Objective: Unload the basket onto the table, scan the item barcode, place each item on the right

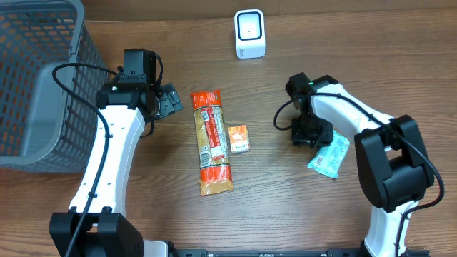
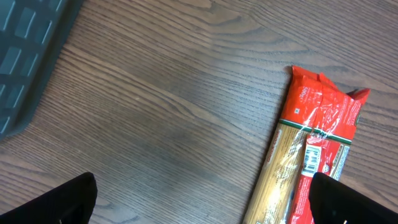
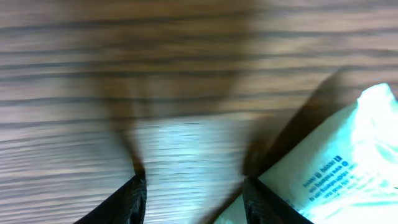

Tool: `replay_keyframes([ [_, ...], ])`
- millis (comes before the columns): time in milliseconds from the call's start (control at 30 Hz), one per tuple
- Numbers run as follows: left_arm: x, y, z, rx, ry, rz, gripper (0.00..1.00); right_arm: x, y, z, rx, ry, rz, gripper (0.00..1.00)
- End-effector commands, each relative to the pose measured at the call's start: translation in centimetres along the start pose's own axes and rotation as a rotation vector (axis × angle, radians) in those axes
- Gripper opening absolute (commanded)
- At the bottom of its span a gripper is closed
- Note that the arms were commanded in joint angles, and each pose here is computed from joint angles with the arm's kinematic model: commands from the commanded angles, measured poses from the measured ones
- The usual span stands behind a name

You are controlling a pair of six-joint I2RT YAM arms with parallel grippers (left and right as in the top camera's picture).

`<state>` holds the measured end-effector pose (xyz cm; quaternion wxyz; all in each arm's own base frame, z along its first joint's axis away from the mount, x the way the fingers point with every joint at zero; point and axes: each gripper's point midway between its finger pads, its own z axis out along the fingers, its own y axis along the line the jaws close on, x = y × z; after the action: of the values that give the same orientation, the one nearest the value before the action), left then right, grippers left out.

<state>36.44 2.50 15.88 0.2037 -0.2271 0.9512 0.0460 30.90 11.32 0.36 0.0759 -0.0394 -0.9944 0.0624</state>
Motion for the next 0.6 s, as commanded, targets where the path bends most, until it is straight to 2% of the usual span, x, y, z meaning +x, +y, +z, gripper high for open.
replay_keyframes([
  [0,-0.1,0.1,0.1,-0.01,-0.002,0.011,1.0,-0.2,-3.8,0.8,0.122,-0.001,0.067,0.51],
  [233,-0.1,0.1,0.1,-0.01,-0.002,0.011,1.0,-0.4,-3.7,-0.6,0.086,-0.034,0.079,0.5],
  [333,-0.1,0.1,0.1,-0.01,-0.002,0.011,1.0,-0.1,0.9,-2.9,-0.134,-0.067,0.028,0.5],
  [433,-0.1,0.1,0.1,-0.01,-0.002,0.011,1.0,0.7,5.4,-4.7,-0.312,-0.085,-0.102,0.5],
  [567,-0.1,0.1,0.1,-0.01,-0.002,0.011,1.0,1.6,9.3,-5.3,-0.382,-0.115,-0.224,0.51],
])
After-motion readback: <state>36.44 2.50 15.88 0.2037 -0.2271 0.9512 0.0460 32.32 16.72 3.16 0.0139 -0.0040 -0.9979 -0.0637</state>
